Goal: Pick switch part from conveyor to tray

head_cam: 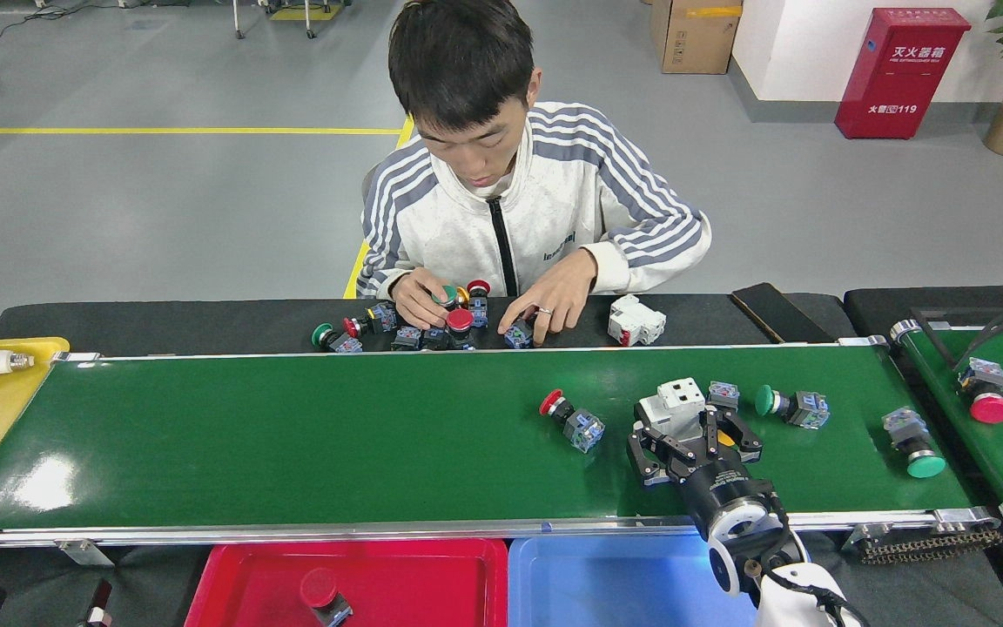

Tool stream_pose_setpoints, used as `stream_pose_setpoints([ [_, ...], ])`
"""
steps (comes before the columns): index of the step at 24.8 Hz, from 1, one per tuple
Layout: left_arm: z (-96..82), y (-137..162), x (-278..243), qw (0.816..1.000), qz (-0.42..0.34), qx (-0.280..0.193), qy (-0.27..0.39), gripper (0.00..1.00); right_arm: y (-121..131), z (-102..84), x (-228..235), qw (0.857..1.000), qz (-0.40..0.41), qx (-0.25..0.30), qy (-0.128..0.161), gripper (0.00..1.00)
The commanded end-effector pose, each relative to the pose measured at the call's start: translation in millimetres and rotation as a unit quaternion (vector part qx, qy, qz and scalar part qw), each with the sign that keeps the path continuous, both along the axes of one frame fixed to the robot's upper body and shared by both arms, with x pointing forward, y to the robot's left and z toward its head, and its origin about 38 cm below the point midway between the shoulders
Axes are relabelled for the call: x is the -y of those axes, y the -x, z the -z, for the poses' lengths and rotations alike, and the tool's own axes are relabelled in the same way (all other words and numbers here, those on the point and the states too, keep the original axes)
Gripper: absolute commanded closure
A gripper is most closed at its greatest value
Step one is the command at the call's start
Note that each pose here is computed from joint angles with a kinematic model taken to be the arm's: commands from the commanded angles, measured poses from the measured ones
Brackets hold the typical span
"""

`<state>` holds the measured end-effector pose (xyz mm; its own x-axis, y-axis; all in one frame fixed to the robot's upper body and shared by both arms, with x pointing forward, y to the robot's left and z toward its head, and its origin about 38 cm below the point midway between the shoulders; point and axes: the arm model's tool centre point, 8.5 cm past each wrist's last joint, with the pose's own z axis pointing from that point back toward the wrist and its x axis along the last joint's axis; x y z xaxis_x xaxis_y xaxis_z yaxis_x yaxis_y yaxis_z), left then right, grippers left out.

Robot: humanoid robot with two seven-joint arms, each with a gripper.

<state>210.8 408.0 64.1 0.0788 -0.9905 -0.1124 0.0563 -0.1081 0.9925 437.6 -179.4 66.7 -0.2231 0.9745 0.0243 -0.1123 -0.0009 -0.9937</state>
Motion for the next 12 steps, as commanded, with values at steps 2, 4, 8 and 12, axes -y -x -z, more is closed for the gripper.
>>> stream_pose_setpoints([
  [2,-4.6,1.2,-1.5,1.0,0.003,0.005,-0.007,0.0,5.9,-28.9,-5.0,0.999,-0.016,0.045,-0.01,0.99],
  [4,-4.6,2.7,-1.4,1.0,0.002,0.004,-0.007,0.0,31.1,-43.6,-11.6,0.995,-0.06,0.075,-0.02,0.98],
  [8,-6.1,4.1,-3.7,1.0,-0.002,0.006,-0.009,0.0,113.4,-38.3,9.9,0.977,-0.192,0.072,-0.065,0.94],
  [12,-5.1,6.3,-4.5,1.0,-0.004,0.003,-0.009,0.0,145.4,-18.2,39.6,0.972,-0.217,0.045,-0.075,0.38],
])
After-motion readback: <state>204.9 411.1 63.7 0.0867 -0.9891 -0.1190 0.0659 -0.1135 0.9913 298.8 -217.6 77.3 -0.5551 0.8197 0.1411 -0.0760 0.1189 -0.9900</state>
